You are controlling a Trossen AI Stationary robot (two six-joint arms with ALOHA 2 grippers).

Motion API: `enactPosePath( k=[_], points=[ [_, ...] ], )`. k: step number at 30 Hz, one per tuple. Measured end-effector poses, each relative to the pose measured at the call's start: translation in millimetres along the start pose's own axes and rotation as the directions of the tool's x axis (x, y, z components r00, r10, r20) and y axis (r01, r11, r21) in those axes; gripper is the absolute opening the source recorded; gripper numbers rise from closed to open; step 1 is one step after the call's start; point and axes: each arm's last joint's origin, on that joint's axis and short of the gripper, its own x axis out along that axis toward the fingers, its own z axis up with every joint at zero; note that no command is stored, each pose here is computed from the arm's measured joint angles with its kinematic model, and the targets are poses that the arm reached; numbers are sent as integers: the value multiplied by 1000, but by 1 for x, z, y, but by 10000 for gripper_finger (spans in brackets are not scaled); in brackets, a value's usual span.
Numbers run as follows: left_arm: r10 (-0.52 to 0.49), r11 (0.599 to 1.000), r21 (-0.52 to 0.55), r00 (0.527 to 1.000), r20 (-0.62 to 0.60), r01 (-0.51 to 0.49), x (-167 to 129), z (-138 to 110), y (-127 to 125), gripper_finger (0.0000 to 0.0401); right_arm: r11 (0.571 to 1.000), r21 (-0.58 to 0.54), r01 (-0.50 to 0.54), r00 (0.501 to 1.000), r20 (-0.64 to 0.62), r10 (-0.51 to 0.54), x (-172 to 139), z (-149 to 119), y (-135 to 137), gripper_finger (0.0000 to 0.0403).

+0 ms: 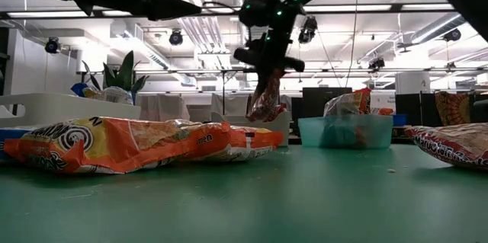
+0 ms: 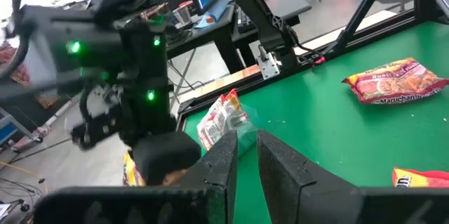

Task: Sort Maruchan noodles
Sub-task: Put the red noodle pack into the gray bin

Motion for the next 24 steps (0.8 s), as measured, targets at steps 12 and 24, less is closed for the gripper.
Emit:
enactPosePath(
  k=[12, 24],
  points=[
    [-9, 1000, -9, 1000, -17, 9, 1, -2, -1, 39, 987, -99, 126, 979, -146, -139, 46, 9, 15, 37],
    [-14, 1000, -12, 1000, -26, 14, 1, -3, -1, 39, 979, -104, 175, 969, -156, -190, 58, 9, 17, 65]
  ],
)
